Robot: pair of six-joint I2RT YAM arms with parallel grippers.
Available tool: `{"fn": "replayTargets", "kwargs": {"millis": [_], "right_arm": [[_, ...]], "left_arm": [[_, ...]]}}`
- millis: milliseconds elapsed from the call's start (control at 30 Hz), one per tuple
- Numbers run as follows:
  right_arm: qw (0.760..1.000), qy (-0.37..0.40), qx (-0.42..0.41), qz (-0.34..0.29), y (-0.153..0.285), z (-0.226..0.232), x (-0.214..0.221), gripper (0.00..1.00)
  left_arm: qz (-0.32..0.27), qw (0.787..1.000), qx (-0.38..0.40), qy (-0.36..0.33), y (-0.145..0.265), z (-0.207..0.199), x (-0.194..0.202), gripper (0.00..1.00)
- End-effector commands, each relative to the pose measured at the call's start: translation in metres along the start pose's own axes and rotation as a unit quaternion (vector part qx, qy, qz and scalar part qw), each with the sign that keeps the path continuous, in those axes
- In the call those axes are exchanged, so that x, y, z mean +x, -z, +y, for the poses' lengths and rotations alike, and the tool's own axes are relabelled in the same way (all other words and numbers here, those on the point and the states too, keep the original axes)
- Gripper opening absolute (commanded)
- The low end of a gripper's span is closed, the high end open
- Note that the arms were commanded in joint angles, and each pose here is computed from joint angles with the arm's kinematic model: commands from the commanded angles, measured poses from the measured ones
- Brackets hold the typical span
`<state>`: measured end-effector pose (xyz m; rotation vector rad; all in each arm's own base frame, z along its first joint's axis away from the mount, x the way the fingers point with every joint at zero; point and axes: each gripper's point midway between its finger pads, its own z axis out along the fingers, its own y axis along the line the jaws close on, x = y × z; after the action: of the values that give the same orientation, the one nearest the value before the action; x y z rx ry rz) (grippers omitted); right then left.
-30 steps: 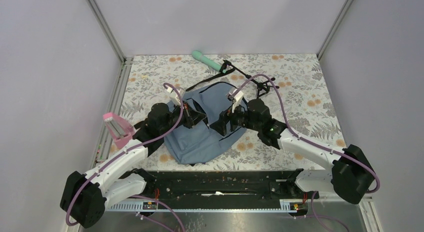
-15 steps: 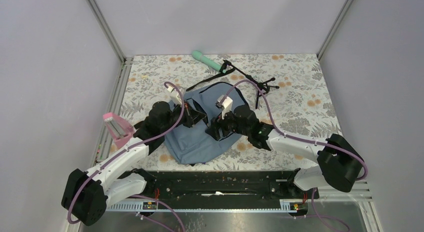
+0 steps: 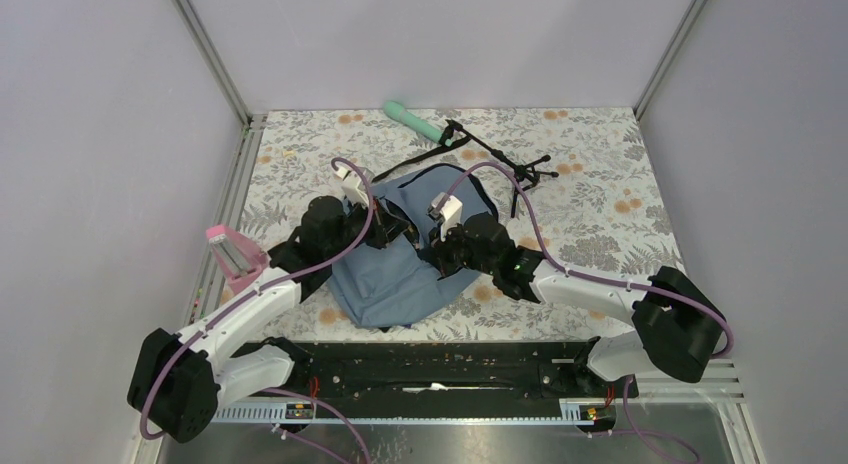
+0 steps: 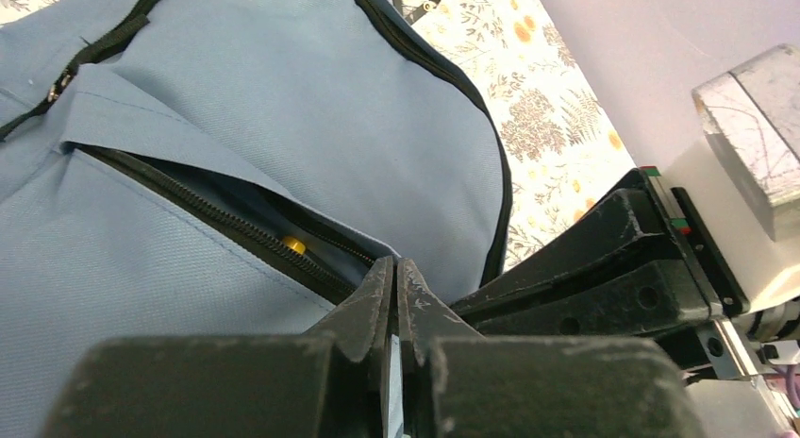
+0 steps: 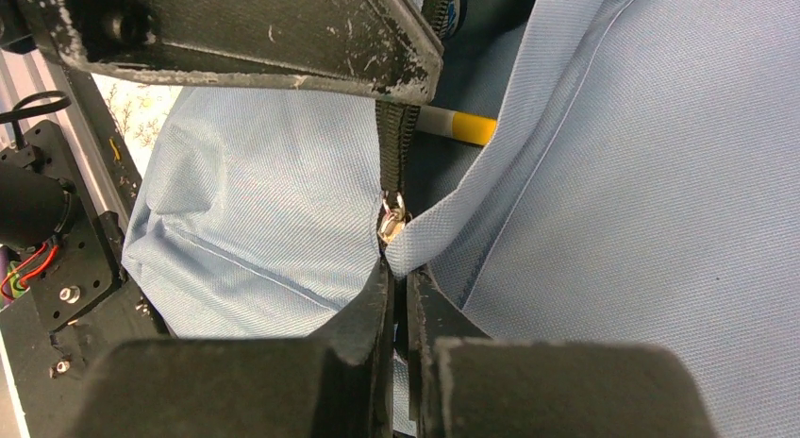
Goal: Pack the student bag
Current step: Zip the student bag at the center of the board.
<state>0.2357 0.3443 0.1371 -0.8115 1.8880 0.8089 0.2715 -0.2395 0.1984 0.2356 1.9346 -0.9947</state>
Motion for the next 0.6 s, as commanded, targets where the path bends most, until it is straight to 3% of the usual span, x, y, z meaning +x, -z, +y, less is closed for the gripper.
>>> {"fn": "replayTargets", "kwargs": {"millis": [0,567], "right_arm": [[1.0,0.009,-0.017,0.0,0.005,0.009,-0.002,0.0],[0.998,0.014,-0.041,0.035,0.019,0.017,0.02,0.0]], "left_arm": [[-0.094,0.995,-0.018,-0.041,0.001,0.001,-0.058,0.0],[-0.128,0.99,-0.054,-0.038,-0.001,0.03,-0.084,0.0]]}}
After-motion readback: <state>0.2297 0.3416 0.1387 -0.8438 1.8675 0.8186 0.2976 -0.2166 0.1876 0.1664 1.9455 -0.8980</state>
